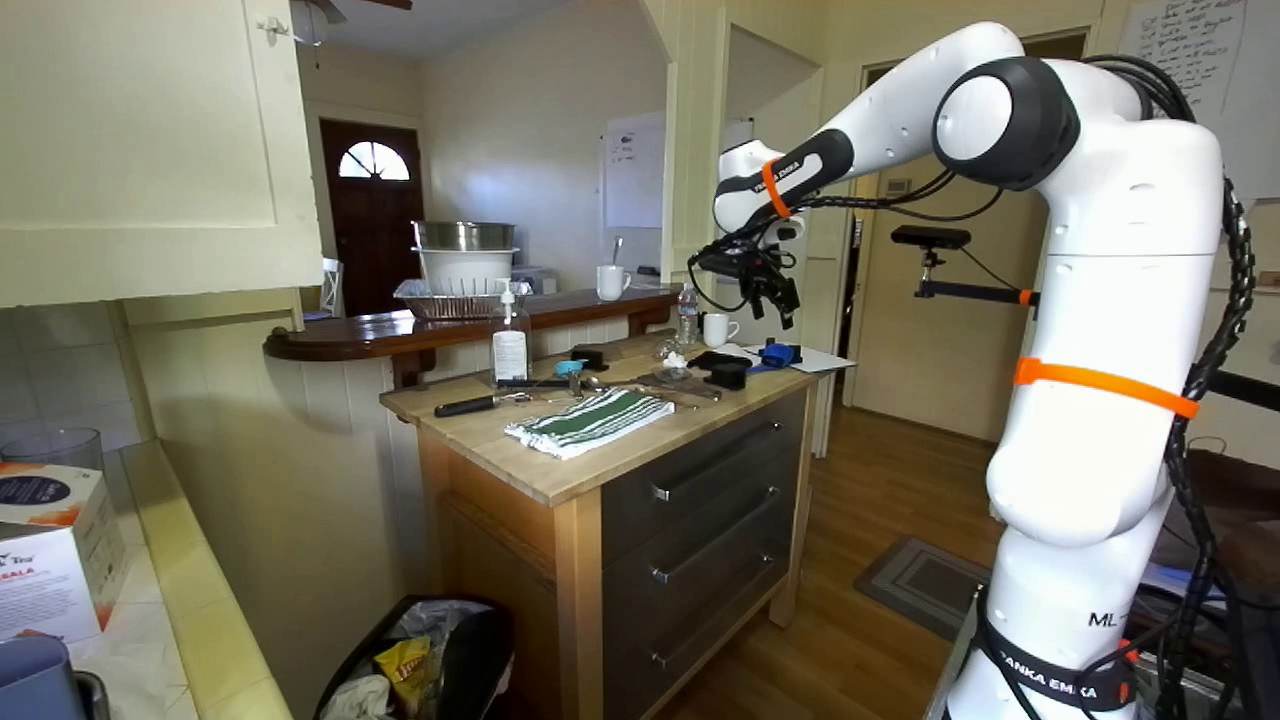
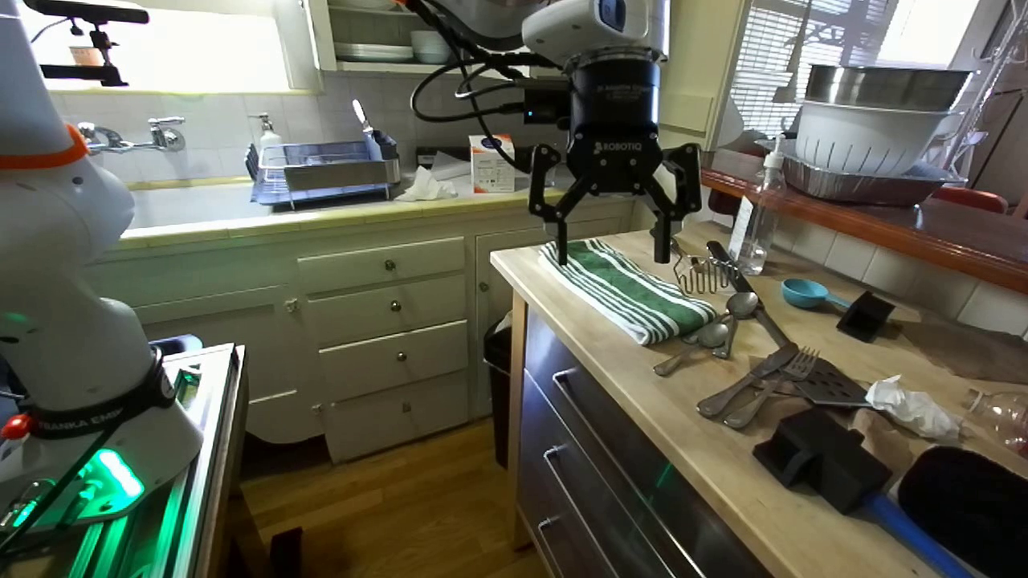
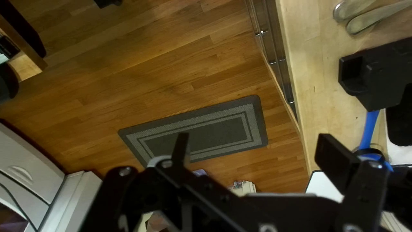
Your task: Open the topmost drawer completely
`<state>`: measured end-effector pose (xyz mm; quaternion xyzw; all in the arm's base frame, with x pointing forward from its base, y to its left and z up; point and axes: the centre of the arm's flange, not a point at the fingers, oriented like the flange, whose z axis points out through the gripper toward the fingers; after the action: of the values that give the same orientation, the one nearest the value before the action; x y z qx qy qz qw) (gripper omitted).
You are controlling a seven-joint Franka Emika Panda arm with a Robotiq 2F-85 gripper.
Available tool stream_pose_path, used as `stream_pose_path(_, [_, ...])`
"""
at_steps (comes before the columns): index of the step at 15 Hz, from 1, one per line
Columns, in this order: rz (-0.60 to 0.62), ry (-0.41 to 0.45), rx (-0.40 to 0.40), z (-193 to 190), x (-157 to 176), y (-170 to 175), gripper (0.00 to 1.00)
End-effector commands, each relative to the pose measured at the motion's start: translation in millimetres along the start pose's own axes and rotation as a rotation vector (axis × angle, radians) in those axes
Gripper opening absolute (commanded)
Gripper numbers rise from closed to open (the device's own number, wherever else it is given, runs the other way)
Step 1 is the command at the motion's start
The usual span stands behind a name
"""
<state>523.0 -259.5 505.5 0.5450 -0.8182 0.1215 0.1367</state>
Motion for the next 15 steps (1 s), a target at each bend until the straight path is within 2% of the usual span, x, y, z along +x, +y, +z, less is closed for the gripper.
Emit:
stream_pose_path(1, [-0.108, -0.137, 0.048, 15.4, -29.8, -9.4, 1.0])
stream_pose_path(5, [-0.264, -0.286, 0.04, 61.8, -74.3, -10.5, 1.0])
stream_pose_path(7, [-0.35, -0.35, 0.006, 83.0, -79.9, -6.4, 1.0])
stream_pose_path(9, [-0.411, -0.388, -0.03, 104.2, -71.5, -4.2, 1.0])
stream_pose_path(11, [-0.431, -0.39, -0.068, 133.6, -60.4, -7.7, 1.0])
stream_pose_path(12, [-0.406, -0.358, -0.035, 110.9, -72.5, -3.6, 1.0])
stream_pose_path(15, [-0.42, -0.362, -0.063, 134.2, -60.2, -3.1, 1.0])
